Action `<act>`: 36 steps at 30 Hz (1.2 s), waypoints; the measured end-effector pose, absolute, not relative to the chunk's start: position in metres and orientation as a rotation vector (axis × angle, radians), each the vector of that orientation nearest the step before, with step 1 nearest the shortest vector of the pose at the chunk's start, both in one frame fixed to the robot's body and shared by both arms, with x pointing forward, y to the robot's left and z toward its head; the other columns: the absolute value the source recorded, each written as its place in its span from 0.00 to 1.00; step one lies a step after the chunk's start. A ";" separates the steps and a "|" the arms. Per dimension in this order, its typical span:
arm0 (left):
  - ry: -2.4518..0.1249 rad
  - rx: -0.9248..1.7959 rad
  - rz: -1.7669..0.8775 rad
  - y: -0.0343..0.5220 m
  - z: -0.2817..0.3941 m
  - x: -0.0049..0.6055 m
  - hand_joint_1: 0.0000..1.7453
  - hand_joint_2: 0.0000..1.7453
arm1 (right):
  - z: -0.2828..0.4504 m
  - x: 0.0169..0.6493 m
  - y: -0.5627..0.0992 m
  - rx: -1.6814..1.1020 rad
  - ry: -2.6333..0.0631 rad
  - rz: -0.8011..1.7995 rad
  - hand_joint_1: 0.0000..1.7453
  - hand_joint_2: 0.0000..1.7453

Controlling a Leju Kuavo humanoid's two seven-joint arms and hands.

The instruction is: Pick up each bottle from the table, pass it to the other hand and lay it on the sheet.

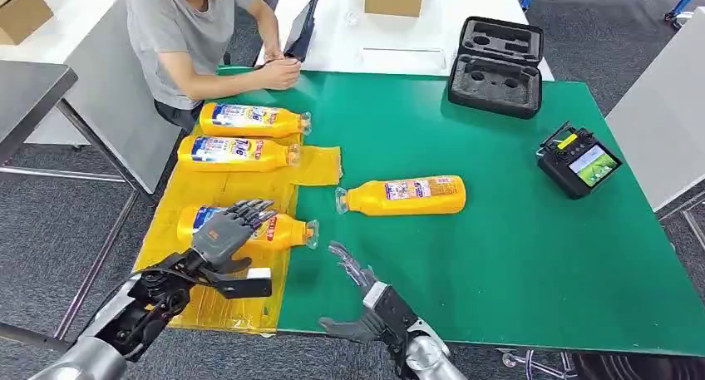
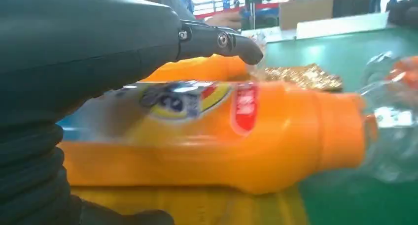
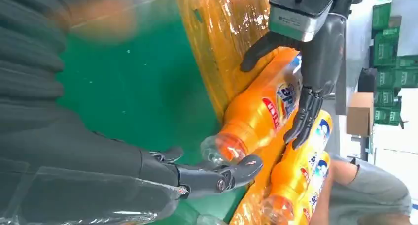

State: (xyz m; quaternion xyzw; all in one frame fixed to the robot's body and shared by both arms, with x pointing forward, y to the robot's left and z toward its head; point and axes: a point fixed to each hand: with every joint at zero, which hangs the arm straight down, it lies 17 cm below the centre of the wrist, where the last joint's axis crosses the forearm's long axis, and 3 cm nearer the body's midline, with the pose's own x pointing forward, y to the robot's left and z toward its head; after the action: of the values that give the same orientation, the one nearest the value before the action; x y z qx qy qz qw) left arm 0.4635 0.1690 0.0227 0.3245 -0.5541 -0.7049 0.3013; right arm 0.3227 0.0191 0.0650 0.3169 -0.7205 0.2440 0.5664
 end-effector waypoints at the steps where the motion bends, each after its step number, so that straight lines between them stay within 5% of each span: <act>1: -1.477 0.859 -1.867 0.167 0.023 0.463 0.00 1.00 | 0.064 0.322 0.019 0.744 -1.692 0.573 0.00 1.00; 9: -1.691 0.599 -1.745 0.124 0.049 0.445 0.00 1.00 | 0.060 0.322 0.014 0.730 -1.688 0.567 0.00 1.00; 18: -2.034 0.070 -1.229 0.099 0.134 0.416 0.00 1.00 | 0.064 0.328 0.010 0.697 -1.712 0.559 0.00 1.00; 36: -2.129 -0.220 -0.776 0.085 0.165 0.362 0.00 1.00 | 0.140 0.353 -0.060 0.409 -1.996 0.232 0.00 1.00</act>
State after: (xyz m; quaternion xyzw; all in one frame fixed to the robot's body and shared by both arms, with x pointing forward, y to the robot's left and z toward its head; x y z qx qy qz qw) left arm 0.3616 0.0854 0.1649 -0.0878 -0.8490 -0.3096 0.4191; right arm 0.3527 -0.0602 0.1396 0.1707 -0.8320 0.0969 0.5190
